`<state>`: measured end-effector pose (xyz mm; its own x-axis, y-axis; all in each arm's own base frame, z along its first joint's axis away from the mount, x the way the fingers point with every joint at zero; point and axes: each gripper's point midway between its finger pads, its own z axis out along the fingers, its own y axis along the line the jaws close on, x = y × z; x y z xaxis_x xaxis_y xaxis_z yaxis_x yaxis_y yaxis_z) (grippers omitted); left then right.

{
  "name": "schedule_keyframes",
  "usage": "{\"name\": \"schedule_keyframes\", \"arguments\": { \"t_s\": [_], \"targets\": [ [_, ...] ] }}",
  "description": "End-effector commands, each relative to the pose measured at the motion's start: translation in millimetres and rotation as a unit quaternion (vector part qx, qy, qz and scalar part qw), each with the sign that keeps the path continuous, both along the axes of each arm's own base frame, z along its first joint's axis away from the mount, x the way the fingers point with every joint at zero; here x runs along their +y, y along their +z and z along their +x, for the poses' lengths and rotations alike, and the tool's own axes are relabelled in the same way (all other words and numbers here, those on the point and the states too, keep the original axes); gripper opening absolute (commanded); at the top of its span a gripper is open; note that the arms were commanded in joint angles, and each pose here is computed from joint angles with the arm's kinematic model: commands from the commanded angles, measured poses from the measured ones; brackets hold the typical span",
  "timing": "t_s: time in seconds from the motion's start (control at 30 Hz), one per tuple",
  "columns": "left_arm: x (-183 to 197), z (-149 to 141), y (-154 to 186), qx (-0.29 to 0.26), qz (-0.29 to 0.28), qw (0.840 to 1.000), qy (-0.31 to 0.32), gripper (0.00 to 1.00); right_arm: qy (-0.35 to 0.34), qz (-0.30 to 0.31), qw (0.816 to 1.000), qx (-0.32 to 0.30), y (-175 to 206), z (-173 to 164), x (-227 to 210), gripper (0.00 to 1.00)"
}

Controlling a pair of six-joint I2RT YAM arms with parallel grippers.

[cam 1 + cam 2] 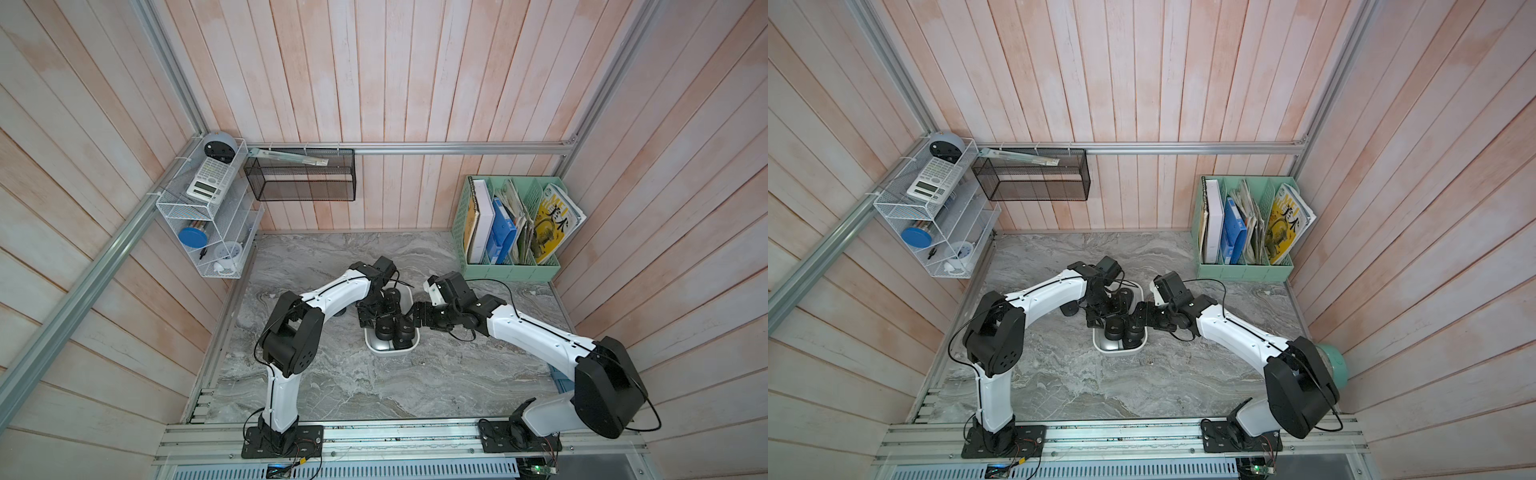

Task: Put the mouse in the storage box
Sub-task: Place the mouse in the storage box, then pick up the mouse from the center of the board.

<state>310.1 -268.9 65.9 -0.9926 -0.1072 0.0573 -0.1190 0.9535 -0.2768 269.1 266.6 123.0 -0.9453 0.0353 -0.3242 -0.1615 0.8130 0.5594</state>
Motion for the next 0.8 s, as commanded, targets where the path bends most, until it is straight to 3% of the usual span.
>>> {"name": "schedule_keyframes", "arguments": {
  "t_s": [0.0, 0.17, 0.27, 0.43, 0.6, 0.77],
  "targets": [
    [13.1, -0.5, 24.3, -0.023, 0.020, 1.000, 0.000, 0.90, 0.002, -0.006, 1.000, -0.020, 11.8, 1.4, -2.0, 0.80],
    [8.8, 2.1, 50.9, -0.045, -0.002, 0.999, -0.003, 1.00, 0.001, -0.007, 1.000, -0.020, 11.6, 1.0, -2.6, 0.80],
    [15.4, 10.5, 72.1, -0.073, -0.001, 0.997, 0.003, 1.00, 0.001, -0.007, 1.000, -0.021, 12.0, 1.0, -3.1, 0.80],
    [71.5, 41.1, 91.2, -0.093, 0.013, 0.993, 0.075, 1.00, 0.003, -0.013, 1.000, -0.023, 11.3, 0.8, -4.5, 0.80],
    [142.3, 68.0, 84.1, -0.082, 0.093, 0.987, 0.103, 1.00, 0.007, -0.012, 1.000, -0.026, 13.1, 1.5, -3.7, 0.80],
    [174.0, 91.1, 71.4, -0.075, 0.170, 0.979, 0.082, 1.00, 0.018, -0.012, 0.999, -0.026, 15.6, 1.4, -0.8, 0.80]
  ]
}}
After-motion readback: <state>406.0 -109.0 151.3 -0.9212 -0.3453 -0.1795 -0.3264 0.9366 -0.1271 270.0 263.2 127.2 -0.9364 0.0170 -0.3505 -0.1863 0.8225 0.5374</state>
